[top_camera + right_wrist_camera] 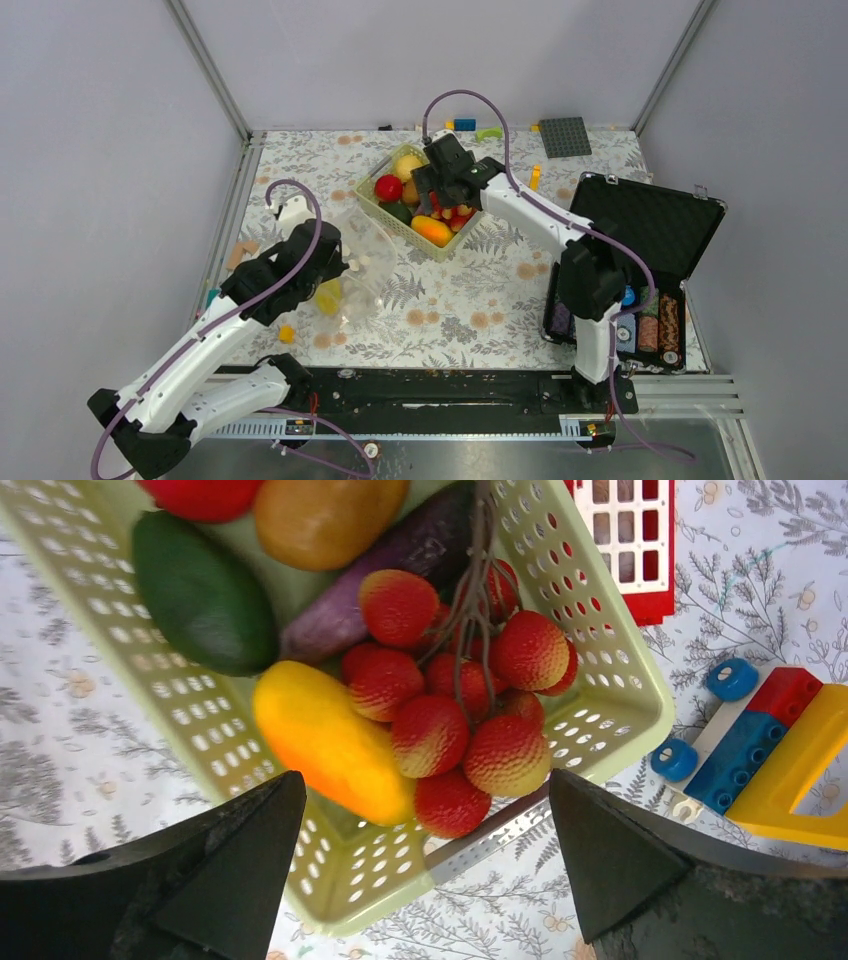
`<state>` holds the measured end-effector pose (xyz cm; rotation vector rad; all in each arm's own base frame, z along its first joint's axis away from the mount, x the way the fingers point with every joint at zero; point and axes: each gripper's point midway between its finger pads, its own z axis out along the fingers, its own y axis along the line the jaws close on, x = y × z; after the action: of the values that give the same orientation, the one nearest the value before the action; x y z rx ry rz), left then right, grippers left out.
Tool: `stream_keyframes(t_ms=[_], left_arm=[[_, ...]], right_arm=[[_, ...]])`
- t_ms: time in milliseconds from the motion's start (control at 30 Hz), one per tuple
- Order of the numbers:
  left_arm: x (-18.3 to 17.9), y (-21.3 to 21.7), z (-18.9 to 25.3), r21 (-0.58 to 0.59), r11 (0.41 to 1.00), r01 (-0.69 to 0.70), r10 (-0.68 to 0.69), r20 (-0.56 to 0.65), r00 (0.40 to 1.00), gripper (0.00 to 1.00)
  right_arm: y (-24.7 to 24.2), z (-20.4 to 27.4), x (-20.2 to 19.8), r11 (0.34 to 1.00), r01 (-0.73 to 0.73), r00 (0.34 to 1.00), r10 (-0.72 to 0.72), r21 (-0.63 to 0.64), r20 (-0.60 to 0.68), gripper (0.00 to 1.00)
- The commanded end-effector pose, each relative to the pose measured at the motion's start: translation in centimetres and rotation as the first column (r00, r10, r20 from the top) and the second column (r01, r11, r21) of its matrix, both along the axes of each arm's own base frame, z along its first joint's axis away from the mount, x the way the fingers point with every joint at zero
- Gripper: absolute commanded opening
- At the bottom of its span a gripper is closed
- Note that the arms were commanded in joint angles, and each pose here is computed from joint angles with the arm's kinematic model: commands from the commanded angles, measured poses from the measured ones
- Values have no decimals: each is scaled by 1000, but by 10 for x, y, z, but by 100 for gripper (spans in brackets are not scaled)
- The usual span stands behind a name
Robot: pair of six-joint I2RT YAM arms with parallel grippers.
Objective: Place the food in the zip-top bag and seal the zipper
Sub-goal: Pick up the fake fruit from the bin.
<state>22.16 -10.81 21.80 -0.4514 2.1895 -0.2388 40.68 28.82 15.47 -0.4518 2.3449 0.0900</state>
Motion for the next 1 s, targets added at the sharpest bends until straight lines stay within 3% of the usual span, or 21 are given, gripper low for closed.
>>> stream_keyframes(t_ms=[0,233,733,967], left_arm=[[7,-3,2,-10,1000,-8,9,19,1000,0],[7,-3,1,-1,1000,-8,8,15,1000,0],[6,3,4,-9,1000,-30,30,37,999,0],[6,3,4,-8,999,-31,31,37,999,0]], right_arm=[[-16,-3,15,998,25,999,-26,-60,-22,100],[-20,-29,27,996,54,996,-59,-71,-69,100],[-22,-74,38,992,70,987,-84,-103,-139,84],[-23,-86,45,988,109,982,-125,-109,-145,70]])
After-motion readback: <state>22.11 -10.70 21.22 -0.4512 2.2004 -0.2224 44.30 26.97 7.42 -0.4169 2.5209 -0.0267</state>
